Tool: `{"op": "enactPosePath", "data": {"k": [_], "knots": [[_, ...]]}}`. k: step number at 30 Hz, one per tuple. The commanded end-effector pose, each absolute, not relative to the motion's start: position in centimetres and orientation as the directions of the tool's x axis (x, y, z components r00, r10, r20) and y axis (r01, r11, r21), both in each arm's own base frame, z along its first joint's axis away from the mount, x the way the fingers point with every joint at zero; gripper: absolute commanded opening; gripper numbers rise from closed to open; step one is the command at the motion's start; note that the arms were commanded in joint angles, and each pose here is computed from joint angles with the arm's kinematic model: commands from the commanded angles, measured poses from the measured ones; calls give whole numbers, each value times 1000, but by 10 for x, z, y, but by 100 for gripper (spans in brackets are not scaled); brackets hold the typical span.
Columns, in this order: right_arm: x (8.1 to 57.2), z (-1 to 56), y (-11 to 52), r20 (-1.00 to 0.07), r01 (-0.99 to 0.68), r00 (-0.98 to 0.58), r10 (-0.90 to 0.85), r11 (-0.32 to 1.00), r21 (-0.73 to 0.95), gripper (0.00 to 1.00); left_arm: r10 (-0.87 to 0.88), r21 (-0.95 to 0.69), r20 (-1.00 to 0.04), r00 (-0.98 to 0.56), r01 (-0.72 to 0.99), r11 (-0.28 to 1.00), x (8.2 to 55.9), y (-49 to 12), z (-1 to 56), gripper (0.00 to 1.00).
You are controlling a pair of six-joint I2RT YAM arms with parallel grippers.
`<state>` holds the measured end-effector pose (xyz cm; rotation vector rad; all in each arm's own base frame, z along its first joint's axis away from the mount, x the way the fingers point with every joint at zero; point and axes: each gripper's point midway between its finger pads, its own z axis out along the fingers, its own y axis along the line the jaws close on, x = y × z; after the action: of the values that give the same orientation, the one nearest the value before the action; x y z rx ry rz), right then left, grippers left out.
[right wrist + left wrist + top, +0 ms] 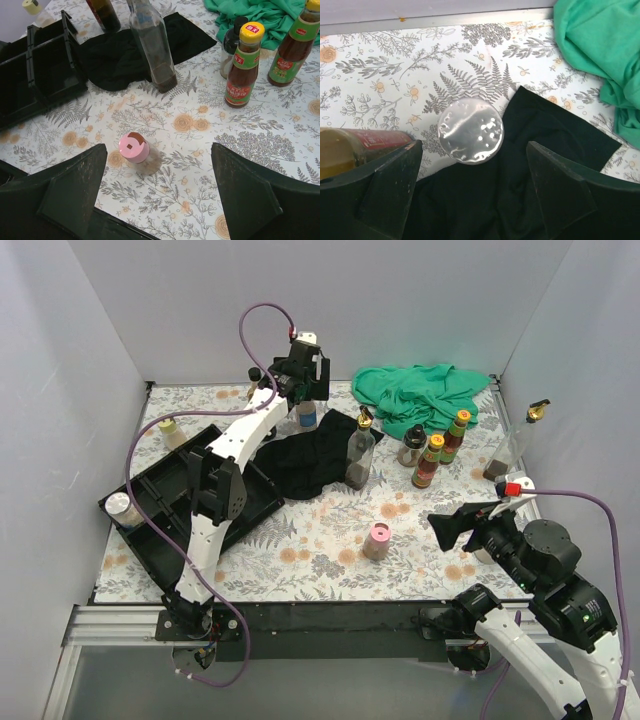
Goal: Organize the condiment bottles
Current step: Pick up the bottle from the center of the board.
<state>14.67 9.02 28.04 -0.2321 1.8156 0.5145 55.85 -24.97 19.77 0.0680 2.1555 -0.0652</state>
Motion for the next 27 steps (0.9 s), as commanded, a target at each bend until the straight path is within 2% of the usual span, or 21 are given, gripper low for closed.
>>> {"op": "enactPosePath", "data": {"k": [1, 8, 12, 16, 18, 19, 23, 27], "knots": [[155, 292, 92, -960, -415, -261, 105, 886, 210, 93, -10, -31, -878, -479, 35, 999, 577, -241, 223, 85], [157, 294, 90, -962, -400, -252, 104, 894, 201, 93, -1, -26, -858, -513, 43, 999, 582, -241, 196, 84], [159, 293, 91, -963, -403, -253, 95, 894, 195, 93, 14, -23, -849, -529, 63, 998, 584, -245, 184, 81], [160, 293, 91, -962, -403, -255, 92, 895, 193, 93, 18, -23, -853, -521, 71, 997, 583, -245, 188, 48], [160, 294, 92, -963, -405, -255, 91, 894, 192, 93, 17, -28, -859, -512, 80, 996, 582, -246, 191, 37], [160, 295, 92, -963, -406, -252, 94, 893, 194, 93, 18, -32, -859, -512, 89, 996, 581, -247, 192, 29], [160, 297, 91, -963, -403, -251, 99, 894, 197, 93, 13, -37, -858, -514, 87, 996, 578, -246, 197, 12], [159, 297, 92, -963, -407, -252, 100, 891, 199, 93, 6, -50, -861, -509, 96, 994, 576, -247, 205, 7]]}}
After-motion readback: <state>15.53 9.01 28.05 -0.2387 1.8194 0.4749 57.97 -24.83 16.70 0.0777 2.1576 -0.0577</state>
